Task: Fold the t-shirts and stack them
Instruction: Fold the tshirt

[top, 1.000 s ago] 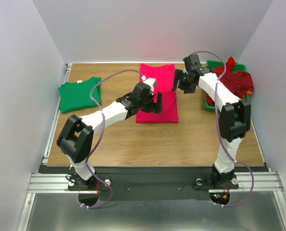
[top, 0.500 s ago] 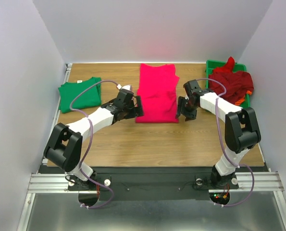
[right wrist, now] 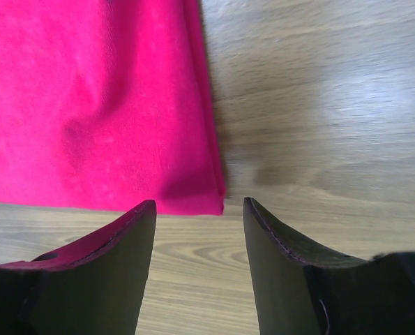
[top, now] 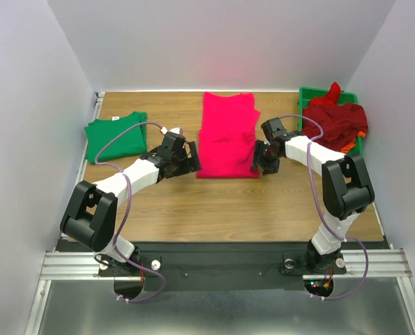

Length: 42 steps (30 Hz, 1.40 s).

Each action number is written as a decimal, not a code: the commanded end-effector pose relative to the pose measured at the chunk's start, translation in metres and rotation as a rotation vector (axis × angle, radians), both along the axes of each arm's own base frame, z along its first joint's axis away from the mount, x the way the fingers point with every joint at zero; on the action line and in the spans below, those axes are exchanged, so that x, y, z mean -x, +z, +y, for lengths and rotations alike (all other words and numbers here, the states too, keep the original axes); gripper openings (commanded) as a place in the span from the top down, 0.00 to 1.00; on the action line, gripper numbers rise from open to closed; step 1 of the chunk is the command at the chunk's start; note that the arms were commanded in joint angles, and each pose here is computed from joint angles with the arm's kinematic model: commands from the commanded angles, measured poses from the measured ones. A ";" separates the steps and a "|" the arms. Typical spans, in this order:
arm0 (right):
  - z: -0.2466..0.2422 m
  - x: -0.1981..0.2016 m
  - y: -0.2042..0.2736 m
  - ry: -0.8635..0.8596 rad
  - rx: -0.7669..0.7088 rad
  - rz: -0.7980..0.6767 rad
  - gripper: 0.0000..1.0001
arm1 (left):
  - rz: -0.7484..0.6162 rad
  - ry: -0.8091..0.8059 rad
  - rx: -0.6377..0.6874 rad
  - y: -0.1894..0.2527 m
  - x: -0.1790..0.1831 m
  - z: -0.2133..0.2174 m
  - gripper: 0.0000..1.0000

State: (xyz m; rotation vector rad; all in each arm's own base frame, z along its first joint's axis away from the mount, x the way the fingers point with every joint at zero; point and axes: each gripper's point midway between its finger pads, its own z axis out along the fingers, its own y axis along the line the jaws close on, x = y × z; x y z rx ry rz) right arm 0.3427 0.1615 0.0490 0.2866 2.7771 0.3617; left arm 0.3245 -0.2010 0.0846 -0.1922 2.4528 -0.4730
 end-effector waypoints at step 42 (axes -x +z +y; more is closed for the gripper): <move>0.000 0.013 -0.059 0.036 0.065 0.092 0.69 | 0.033 -0.152 -0.020 -0.044 -0.019 -0.032 0.36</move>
